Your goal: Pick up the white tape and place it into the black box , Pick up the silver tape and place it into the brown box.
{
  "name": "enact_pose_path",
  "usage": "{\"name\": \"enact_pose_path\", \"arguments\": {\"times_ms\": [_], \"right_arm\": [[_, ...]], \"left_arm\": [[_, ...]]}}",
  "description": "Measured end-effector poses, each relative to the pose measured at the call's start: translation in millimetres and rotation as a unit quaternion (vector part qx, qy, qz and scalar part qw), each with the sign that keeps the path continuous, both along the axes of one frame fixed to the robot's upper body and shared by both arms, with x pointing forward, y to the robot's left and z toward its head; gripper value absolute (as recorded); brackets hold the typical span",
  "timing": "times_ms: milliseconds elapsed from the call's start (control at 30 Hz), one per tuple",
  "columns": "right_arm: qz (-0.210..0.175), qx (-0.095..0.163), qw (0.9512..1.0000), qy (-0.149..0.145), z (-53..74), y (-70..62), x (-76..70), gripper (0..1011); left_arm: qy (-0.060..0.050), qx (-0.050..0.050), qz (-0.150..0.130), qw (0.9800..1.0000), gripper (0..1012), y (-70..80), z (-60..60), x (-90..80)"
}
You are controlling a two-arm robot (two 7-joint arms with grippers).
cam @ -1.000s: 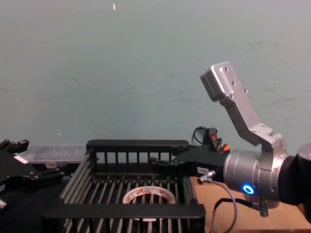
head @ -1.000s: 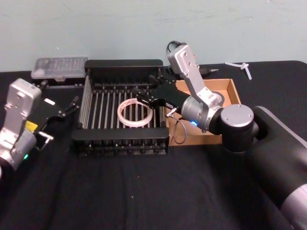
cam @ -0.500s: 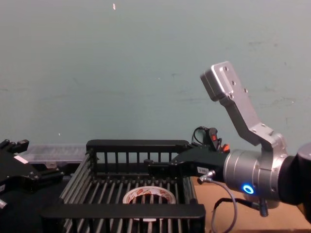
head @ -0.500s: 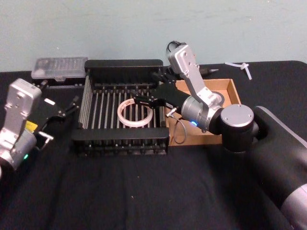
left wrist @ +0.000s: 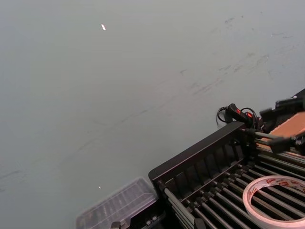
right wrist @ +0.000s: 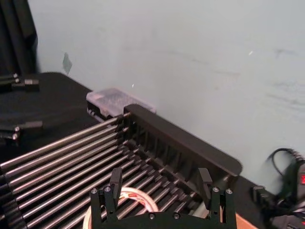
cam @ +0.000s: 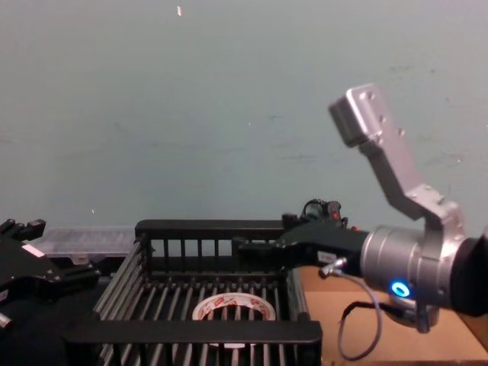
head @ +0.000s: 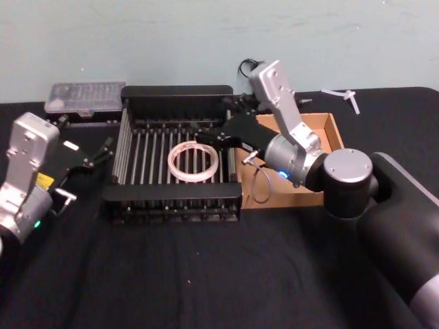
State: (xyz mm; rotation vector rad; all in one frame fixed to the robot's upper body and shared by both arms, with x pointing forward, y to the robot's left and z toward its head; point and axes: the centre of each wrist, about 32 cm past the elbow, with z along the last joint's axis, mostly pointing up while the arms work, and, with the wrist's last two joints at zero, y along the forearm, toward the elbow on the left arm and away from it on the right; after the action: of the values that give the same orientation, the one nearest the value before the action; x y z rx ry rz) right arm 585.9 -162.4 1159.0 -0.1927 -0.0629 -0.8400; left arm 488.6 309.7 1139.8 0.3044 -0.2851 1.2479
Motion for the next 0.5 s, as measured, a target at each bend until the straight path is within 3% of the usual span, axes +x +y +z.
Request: {"name": "enact_pose_path", "arguments": {"times_ms": [267,500], "right_arm": [[-0.031,0.024,0.9989,-0.027,11.4,-15.3,-10.9,1002],[-0.080,0.044,0.9944,-0.053,20.6,-38.6,-22.9,1002]], "left_arm": [[0.000,0.000,0.000,1.0000,1001,0.0,0.0,0.0],[0.000,0.000,0.000,1.0000,1001,0.0,0.0,0.0]]}}
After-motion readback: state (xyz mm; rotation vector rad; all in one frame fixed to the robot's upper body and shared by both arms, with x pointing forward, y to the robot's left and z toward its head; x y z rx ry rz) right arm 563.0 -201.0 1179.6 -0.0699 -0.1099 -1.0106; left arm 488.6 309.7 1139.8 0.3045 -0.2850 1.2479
